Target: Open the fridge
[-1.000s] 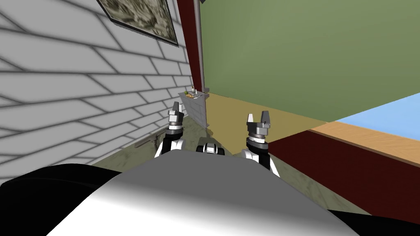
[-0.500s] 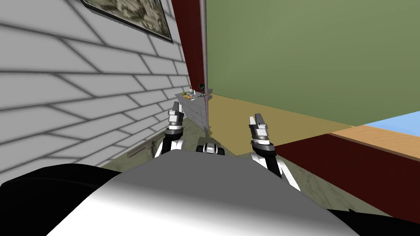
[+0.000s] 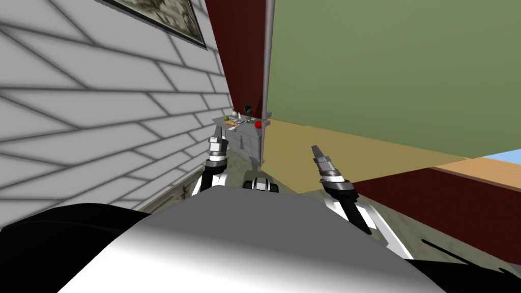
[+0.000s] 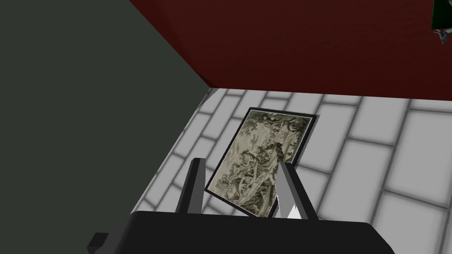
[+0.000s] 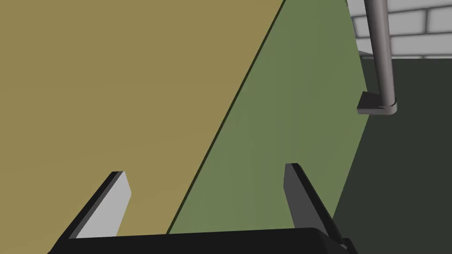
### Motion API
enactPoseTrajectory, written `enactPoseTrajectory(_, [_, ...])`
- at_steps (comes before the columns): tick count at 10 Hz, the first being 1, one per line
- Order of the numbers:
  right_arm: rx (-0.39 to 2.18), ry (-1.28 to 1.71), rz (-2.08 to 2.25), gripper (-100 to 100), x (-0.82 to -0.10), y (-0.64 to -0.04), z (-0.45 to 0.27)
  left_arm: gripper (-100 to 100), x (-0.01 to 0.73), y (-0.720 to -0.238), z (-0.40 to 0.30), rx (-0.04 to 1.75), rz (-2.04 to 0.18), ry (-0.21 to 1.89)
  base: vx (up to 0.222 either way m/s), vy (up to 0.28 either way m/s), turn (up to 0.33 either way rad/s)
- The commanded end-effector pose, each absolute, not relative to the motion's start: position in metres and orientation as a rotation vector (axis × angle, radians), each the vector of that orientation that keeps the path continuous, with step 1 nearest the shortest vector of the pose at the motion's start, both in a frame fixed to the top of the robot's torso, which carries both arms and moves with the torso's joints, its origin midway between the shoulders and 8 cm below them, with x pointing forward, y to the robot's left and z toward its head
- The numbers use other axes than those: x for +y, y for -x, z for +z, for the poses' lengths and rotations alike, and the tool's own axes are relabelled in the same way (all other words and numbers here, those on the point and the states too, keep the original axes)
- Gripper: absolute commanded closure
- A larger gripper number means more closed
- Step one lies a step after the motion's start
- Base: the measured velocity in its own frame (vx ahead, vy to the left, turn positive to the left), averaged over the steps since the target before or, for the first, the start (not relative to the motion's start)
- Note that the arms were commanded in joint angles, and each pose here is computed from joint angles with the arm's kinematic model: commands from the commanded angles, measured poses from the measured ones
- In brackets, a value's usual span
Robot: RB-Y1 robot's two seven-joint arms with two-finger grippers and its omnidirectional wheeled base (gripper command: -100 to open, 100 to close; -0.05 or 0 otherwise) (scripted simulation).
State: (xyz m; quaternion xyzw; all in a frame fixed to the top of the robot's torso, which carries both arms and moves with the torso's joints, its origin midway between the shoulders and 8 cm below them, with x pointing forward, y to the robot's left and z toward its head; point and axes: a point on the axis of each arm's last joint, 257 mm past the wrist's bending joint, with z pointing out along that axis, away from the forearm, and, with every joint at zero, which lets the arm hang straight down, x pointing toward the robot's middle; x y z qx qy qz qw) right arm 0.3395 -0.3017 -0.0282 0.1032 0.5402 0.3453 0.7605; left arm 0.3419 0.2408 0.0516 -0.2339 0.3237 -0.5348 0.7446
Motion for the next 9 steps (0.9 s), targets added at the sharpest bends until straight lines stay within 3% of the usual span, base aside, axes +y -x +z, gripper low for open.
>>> enactPoseTrajectory(1, [1.281,-0.118,0.558,-100,-0.324,-0.339,-0.038,0,0.241,-0.342,0.052,0.709,-1.171,0.512,0.11,0.272,-0.175])
enactPoseTrajectory(9, [1.47,0.166,0.085,-100,-0.389,-0.342,-0.049,0,0.241,-0.342,0.052,0.709,-1.171,0.512,0.087,0.243,-0.127])
